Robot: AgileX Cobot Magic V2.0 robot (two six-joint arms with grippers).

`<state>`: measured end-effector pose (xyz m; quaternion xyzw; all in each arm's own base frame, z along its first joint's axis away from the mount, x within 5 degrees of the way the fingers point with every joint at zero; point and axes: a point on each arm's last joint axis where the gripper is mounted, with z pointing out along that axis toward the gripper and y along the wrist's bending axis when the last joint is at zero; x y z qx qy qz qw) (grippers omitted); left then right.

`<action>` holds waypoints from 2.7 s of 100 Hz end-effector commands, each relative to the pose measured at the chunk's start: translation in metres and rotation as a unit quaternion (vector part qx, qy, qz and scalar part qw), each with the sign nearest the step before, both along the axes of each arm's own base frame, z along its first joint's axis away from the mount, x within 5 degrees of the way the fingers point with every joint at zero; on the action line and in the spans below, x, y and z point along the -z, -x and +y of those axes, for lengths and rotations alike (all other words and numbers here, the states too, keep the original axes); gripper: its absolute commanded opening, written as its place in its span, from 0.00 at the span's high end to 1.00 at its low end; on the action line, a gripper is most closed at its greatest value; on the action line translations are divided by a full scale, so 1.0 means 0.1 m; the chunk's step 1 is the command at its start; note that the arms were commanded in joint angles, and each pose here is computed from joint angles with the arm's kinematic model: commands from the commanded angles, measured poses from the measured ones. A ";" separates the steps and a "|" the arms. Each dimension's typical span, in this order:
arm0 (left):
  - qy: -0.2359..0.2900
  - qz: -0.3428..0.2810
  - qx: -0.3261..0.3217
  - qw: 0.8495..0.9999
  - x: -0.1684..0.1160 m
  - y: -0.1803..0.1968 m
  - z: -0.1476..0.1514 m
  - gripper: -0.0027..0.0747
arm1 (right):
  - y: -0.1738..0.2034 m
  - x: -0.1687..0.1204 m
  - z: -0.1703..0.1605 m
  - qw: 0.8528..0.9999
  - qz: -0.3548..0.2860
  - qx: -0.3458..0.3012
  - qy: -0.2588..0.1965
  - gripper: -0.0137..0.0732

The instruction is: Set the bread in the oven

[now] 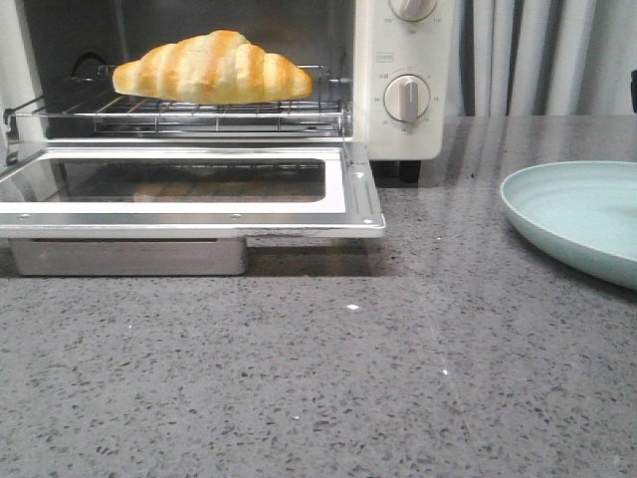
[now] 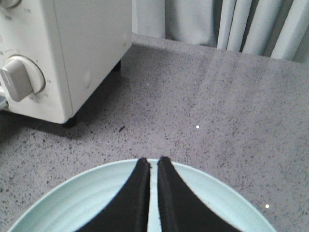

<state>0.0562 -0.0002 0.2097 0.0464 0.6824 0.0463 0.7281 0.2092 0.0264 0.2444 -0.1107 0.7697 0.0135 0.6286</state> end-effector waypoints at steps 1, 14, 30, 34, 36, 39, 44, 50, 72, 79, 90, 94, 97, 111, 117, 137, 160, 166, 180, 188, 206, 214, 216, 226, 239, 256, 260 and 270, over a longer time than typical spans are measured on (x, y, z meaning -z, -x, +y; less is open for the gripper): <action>0.006 -0.046 0.002 0.999 -0.02 0.02 0.00 0.99 | 0.05 -0.26 -0.01 0.997 -0.075 -0.001 -0.011 0.82; 0.006 -0.046 0.002 0.999 -0.02 0.02 0.00 0.99 | 0.19 -0.39 -0.03 0.996 -0.093 0.003 -0.010 0.82; 0.006 -0.046 0.002 0.999 -0.02 0.02 0.00 0.99 | 0.37 -0.54 -0.05 0.993 -0.120 0.007 -0.011 0.82; 0.006 -0.046 0.002 0.999 -0.02 0.02 0.00 0.99 | 0.43 -0.57 -0.06 0.992 -0.126 0.008 -0.011 0.82; 0.006 -0.046 0.002 0.999 -0.02 0.02 0.00 0.99 | 0.45 -0.58 -0.06 0.992 -0.129 0.008 -0.010 0.82; 0.006 -0.046 0.002 0.999 -0.02 0.02 0.00 0.99 | 0.49 -0.60 -0.07 0.991 -0.132 0.008 -0.009 0.82; 0.006 -0.046 0.002 0.999 -0.02 0.02 0.00 0.99 | 0.55 -0.63 -0.07 0.991 -0.137 0.008 -0.004 0.82; 0.006 -0.046 0.002 0.999 -0.02 0.02 0.00 0.99 | 0.62 -0.65 -0.08 0.989 -0.150 0.006 0.002 0.82; 0.006 -0.046 0.002 0.999 -0.02 0.02 0.00 0.99 | 0.89 -0.49 -0.10 0.985 -0.171 0.004 0.004 0.82; 0.006 -0.046 0.002 0.999 -0.02 0.02 0.00 0.99 | 0.98 -0.41 -0.11 0.984 -0.178 0.004 0.004 0.82; 0.006 -0.046 0.002 0.999 -0.02 0.02 0.00 0.99 | 1.13 -0.31 -0.12 0.981 -0.194 0.004 0.002 0.82; 0.006 -0.046 0.002 0.999 -0.02 0.02 0.00 0.99 | 1.17 -0.26 -0.12 0.980 -0.197 0.005 0.001 0.82; 0.006 -0.046 0.002 0.999 -0.02 0.02 0.00 0.99 | 1.20 -0.24 -0.13 0.979 -0.203 0.006 -0.003 0.82; 0.006 -0.046 0.002 0.999 -0.02 0.02 0.00 0.99 | 1.31 -0.09 -0.14 0.977 -0.211 0.009 -0.014 0.82; 0.006 -0.046 0.002 0.999 -0.02 0.02 0.00 0.99 | 1.34 -0.03 -0.15 0.977 -0.213 0.011 -0.022 0.82; 0.006 -0.046 0.002 0.999 -0.02 0.02 0.00 0.99 | 1.43 0.07 -0.16 0.972 -0.233 0.013 -0.031 0.82; 0.006 -0.046 0.002 0.999 -0.02 0.02 0.00 0.99 | 1.53 0.16 -0.21 0.965 -0.256 0.042 -0.038 0.82; 0.006 -0.046 0.002 0.999 -0.02 0.02 0.00 0.99 | 1.56 0.15 -0.23 0.961 -0.267 0.057 -0.040 0.82; 0.006 -0.046 0.002 0.999 -0.02 0.02 0.00 0.99 | 1.60 0.13 -0.26 0.955 -0.282 0.082 -0.044 0.82; 0.006 -0.046 0.002 0.999 -0.02 0.02 0.00 0.99 | 1.60 0.15 -0.27 0.956 -0.276 0.090 -0.046 0.82; 0.006 -0.046 0.002 0.999 -0.02 0.02 0.00 0.99 | 1.58 0.21 -0.29 0.963 -0.239 0.101 -0.073 0.82; 0.006 -0.046 0.002 0.999 -0.02 0.02 0.00 0.99 | 1.58 0.22 -0.29 0.964 -0.233 0.102 -0.078 0.82; 0.006 -0.046 0.002 0.999 -0.02 0.02 0.00 0.99 | 1.58 0.22 -0.29 0.964 -0.233 0.102 -0.078 0.82; 0.006 -0.046 0.002 0.999 -0.02 0.02 0.00 0.99 | 1.57 0.23 -0.29 0.965 -0.229 0.103 -0.078 0.82; 0.006 -0.046 0.002 0.999 -0.02 0.02 0.00 0.99 | 1.56 0.27 -0.29 0.970 -0.207 0.105 -0.077 0.82; 0.006 -0.046 0.002 0.999 -0.02 0.02 0.00 0.99 | 1.56 0.30 -0.29 0.973 -0.190 0.107 -0.077 0.82; 0.006 -0.046 0.002 0.999 -0.02 0.02 0.00 0.99 | 1.56 0.30 -0.29 0.973 -0.188 0.107 -0.075 0.82; 0.006 -0.046 0.002 0.999 -0.02 0.02 0.00 0.99 | 1.55 0.32 -0.29 0.976 -0.181 0.107 -0.056 0.82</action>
